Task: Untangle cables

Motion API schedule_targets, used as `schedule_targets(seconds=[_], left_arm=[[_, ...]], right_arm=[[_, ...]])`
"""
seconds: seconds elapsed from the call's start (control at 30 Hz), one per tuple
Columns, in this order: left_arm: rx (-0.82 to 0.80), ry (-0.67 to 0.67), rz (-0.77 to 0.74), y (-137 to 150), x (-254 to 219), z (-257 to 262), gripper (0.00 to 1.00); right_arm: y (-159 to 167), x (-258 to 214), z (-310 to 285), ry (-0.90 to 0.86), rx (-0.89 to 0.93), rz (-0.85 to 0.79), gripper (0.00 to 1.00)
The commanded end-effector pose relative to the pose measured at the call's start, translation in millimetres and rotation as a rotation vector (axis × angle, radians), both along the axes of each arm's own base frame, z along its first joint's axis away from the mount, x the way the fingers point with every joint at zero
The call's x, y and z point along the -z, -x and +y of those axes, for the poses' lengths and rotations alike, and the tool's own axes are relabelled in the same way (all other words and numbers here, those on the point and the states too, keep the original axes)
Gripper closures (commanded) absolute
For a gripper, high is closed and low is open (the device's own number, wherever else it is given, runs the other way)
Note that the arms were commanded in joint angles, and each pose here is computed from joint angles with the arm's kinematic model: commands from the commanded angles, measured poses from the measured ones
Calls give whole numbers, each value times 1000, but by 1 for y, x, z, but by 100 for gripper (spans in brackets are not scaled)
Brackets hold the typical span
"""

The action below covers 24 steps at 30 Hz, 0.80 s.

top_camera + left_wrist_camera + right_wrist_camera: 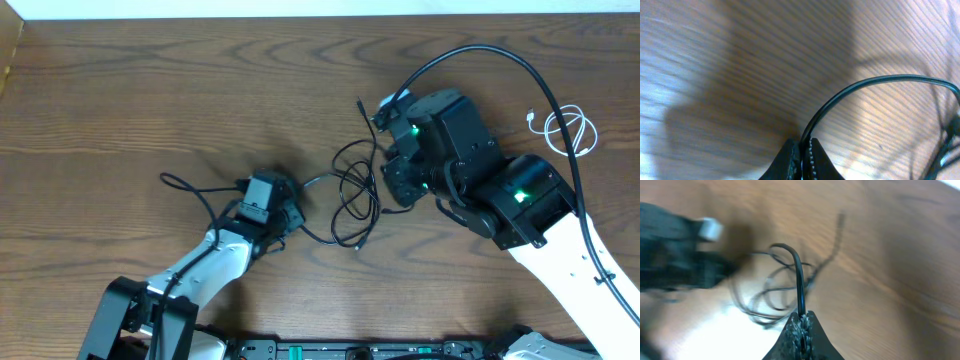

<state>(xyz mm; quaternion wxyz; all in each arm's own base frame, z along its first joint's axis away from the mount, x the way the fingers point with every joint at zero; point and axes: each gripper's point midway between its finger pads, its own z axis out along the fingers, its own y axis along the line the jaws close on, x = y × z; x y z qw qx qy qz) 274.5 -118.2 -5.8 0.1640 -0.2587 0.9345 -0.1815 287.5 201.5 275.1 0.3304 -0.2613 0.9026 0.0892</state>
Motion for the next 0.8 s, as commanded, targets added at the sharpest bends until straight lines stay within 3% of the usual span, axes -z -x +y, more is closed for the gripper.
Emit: schedule_targets(seconds=[0.0, 0.13, 0.3, 0.5, 0.77], left_arm=[[-98, -119, 194, 45, 43, 42, 92], [-56, -29, 239, 52, 42, 33, 93], [188, 191, 271, 70, 29, -4, 92], [178, 178, 388, 97, 33, 2, 93], [210, 161, 402, 103, 34, 4, 93]], right_arm=[[-14, -10, -23, 90, 92, -88, 99], [-14, -10, -22, 88, 88, -85, 99], [-13, -10, -21, 82, 84, -84, 99], [-7, -10, -4, 9, 17, -49, 99], [1, -26, 19, -110, -69, -56, 99]])
